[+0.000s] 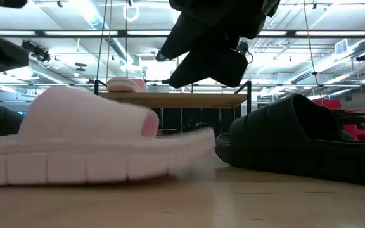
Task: Pick and place slides into the shelf
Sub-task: Put the pink slipper on the shelf
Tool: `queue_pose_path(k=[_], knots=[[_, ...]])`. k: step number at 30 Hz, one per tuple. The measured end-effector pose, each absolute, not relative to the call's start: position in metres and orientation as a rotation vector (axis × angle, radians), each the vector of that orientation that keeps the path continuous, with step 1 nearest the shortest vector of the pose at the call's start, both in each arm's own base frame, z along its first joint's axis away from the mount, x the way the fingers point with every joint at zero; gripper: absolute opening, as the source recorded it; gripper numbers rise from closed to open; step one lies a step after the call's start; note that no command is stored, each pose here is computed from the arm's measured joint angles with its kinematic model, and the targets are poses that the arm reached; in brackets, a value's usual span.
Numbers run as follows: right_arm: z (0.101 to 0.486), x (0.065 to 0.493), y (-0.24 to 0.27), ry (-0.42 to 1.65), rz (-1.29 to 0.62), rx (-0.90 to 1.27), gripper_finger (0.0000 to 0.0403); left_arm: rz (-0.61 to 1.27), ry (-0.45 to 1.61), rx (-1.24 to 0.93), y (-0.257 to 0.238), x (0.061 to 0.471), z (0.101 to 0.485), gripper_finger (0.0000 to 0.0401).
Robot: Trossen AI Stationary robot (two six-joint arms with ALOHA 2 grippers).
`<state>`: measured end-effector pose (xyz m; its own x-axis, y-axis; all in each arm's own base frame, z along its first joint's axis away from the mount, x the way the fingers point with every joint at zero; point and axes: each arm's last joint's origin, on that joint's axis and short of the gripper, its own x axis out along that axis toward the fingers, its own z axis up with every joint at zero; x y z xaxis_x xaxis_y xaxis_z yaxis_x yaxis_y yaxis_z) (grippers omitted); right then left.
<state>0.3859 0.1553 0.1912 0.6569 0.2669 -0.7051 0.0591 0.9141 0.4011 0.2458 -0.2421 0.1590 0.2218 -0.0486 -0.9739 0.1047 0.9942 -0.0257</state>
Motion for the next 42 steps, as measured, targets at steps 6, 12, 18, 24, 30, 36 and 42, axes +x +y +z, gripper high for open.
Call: queue_pose_path(k=[6, 12, 18, 24, 30, 36, 42], knots=[[0.191, 0.386, 0.155, 0.854, 0.128, 0.415, 0.0188, -0.044, 1.351, 0.033, -0.239, 0.245, 0.158, 0.0117], [0.191, 0.386, 0.155, 0.851, 0.138, 0.391, 0.0185, -0.012, 1.369, 0.064, -0.240, 0.249, 0.172, 0.0104], [0.191, 0.386, 0.156, 0.852, 0.140, 0.390, 0.0185, 0.016, 1.358, 0.079, -0.240, 0.250, 0.180, 0.0103], [0.191, 0.385, 0.158, 0.853, 0.145, 0.387, 0.0185, 0.016, 1.345, 0.065, -0.242, 0.251, 0.179, 0.0103], [0.191, 0.385, 0.158, 0.854, 0.148, 0.380, 0.0185, 0.012, 1.335, 0.053, -0.243, 0.252, 0.179, 0.0126], [0.191, 0.385, 0.158, 0.854, 0.147, 0.380, 0.0185, 0.016, 1.333, 0.045, -0.243, 0.252, 0.179, 0.0166], [0.191, 0.385, 0.158, 0.854, 0.148, 0.380, 0.0185, 0.049, 1.361, 0.050, -0.246, 0.254, 0.164, 0.0183]])
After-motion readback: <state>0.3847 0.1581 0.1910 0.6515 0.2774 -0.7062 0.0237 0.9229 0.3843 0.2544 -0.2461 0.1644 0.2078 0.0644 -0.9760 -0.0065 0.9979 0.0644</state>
